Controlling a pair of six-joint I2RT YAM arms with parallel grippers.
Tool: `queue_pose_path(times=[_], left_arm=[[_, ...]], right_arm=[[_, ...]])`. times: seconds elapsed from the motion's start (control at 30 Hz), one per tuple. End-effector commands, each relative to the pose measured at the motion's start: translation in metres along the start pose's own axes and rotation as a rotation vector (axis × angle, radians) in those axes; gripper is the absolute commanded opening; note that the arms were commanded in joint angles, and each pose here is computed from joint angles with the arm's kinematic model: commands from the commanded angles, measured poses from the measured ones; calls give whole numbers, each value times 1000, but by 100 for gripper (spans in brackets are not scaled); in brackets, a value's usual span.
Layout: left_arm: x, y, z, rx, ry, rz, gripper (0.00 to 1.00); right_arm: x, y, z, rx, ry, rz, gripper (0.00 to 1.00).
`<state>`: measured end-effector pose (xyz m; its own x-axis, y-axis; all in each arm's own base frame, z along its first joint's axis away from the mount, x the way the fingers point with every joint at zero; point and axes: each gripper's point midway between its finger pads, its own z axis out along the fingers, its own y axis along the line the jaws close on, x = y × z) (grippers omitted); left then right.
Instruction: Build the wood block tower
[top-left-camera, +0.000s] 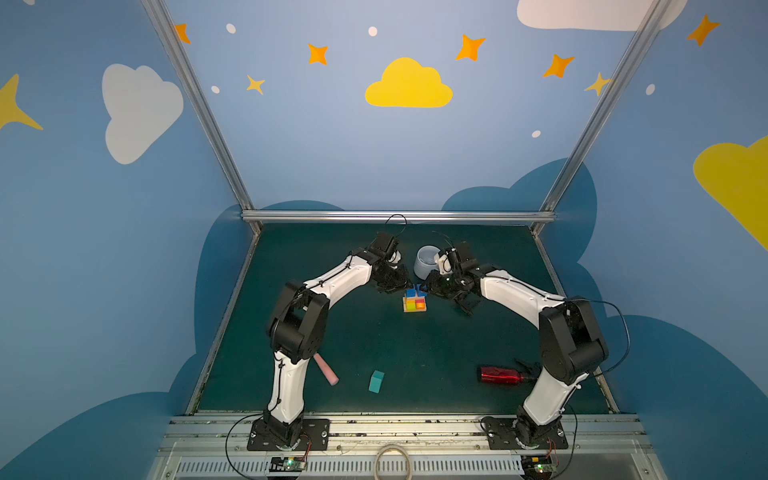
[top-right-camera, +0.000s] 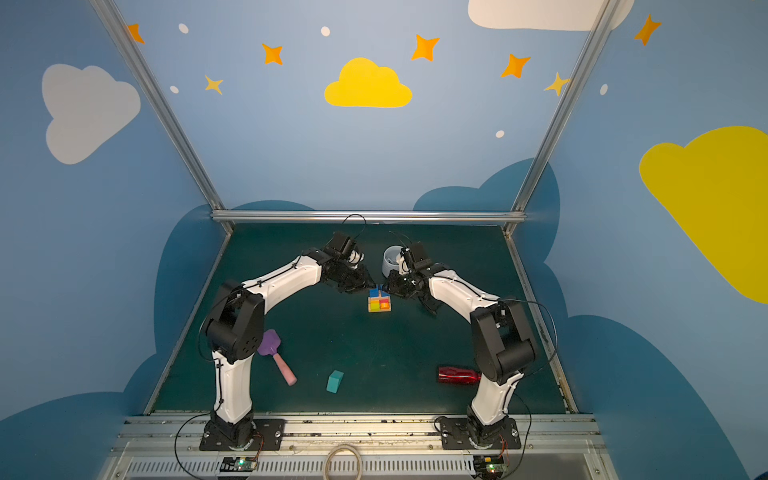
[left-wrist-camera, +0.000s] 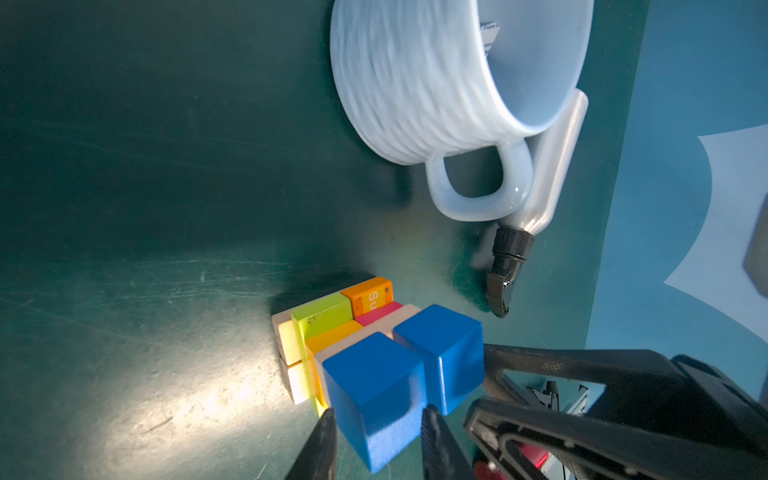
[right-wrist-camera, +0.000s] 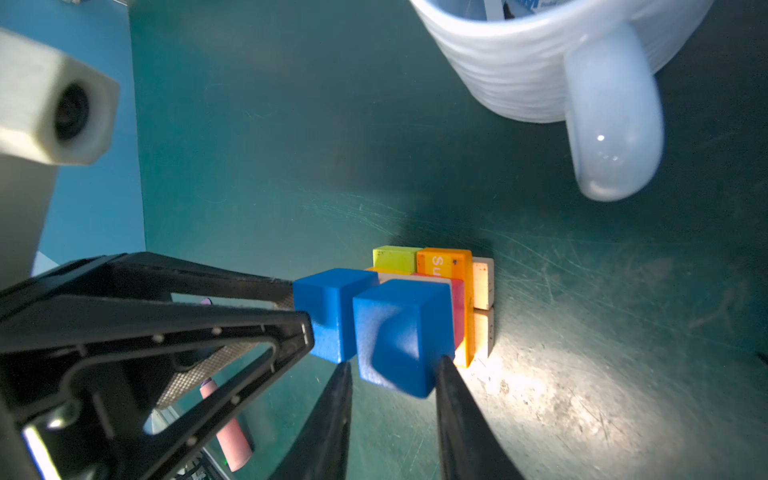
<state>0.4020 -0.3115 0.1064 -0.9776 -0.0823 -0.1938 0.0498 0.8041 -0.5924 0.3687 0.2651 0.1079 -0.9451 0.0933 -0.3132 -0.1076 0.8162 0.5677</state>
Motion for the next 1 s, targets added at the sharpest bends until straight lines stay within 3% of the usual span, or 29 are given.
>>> queue_pose_path(times=[0.0, 0.97], left_arm=[[-4, -8, 3, 21, 0, 10, 34], [-2, -8, 4, 16, 5, 4, 35]], right_arm=[[0, 3, 6, -10, 7, -5, 32], [-12, 4, 2, 6, -12, -22, 40]])
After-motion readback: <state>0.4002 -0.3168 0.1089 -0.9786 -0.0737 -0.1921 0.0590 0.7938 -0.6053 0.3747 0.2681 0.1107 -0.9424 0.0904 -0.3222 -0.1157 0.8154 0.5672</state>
